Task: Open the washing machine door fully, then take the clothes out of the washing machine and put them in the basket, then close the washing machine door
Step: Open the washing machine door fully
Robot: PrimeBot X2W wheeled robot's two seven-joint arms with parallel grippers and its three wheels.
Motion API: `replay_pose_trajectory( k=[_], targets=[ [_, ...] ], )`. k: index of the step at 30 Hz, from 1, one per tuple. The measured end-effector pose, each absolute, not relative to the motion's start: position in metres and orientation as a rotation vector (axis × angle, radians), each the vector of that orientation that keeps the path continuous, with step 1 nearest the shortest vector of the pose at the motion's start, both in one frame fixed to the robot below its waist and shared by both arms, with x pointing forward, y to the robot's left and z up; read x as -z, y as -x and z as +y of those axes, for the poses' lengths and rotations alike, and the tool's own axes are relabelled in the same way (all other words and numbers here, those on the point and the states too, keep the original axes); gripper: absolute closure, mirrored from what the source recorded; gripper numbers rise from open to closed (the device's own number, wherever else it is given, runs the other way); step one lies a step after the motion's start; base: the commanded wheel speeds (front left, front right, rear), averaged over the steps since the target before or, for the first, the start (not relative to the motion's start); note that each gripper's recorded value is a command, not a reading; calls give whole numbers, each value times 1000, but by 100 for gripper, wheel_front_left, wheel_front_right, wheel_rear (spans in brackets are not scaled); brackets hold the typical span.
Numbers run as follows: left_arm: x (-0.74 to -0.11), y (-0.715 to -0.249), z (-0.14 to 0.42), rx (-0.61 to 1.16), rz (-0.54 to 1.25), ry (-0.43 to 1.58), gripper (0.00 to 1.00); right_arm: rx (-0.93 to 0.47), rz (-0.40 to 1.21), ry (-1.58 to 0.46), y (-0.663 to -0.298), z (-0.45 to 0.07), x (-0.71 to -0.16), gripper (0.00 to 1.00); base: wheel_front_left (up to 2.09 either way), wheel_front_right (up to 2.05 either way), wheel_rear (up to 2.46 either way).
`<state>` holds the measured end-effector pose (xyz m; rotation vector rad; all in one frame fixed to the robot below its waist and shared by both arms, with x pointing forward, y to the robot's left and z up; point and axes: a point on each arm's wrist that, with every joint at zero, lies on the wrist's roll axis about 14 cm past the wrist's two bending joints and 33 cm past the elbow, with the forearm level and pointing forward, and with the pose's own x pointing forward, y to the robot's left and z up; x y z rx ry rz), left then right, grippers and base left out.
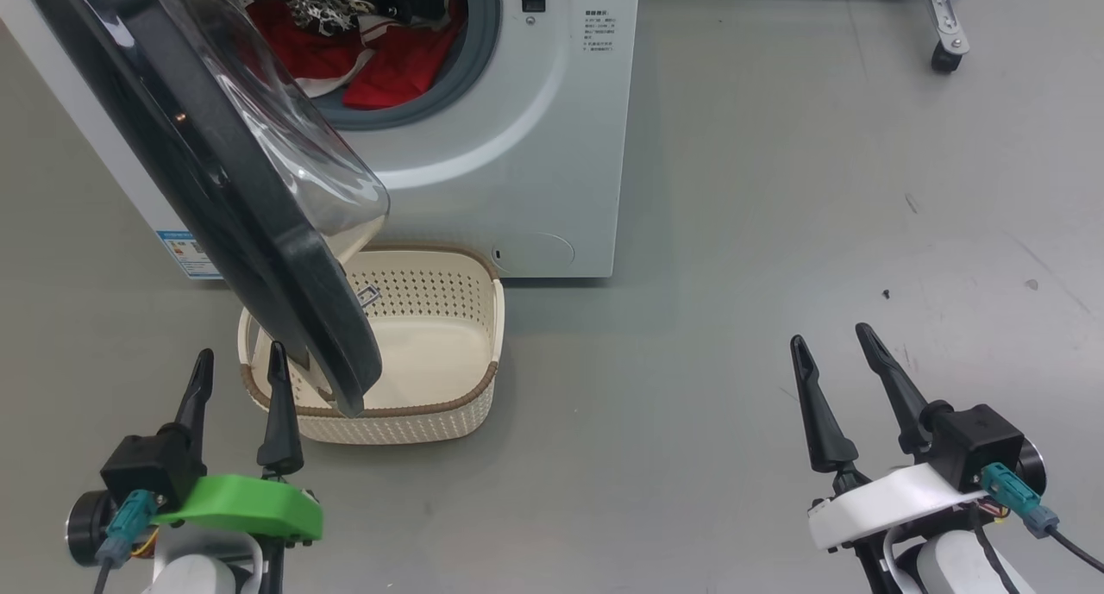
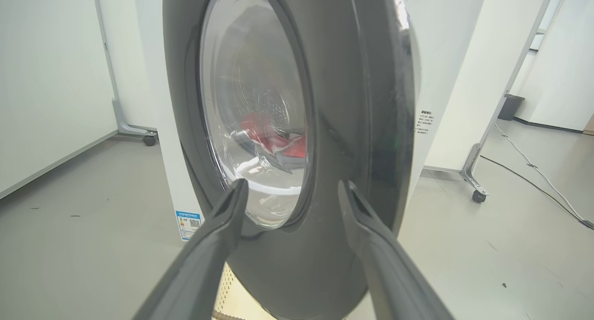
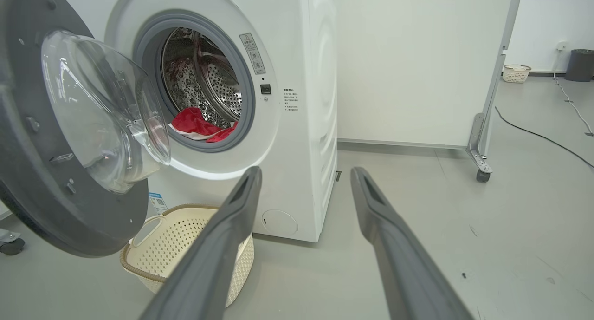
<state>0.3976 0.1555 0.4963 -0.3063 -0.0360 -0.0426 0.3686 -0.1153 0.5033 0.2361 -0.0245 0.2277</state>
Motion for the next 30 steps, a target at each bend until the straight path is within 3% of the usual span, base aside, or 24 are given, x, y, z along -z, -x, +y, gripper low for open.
replay_pose_trajectory(
  k=[9,10,12,30],
  targets=[
    [-493,-398,157,39,-28,307,0,-222,-29,-245,-372,-116,-504,0,0,0,0],
    [-493,-398,157,38,-27,307,9,-226,-30,-246,-372,-115,-504,0,0,0,0],
    [-492,-398,157,38,-26,307,100,-226,-30,-244,-372,-115,-504,0,0,0,0],
    [-515,-405,167,18,-103,314,100,-229,-39,-252,-373,-112,-504,0,0,0,0]
  ],
)
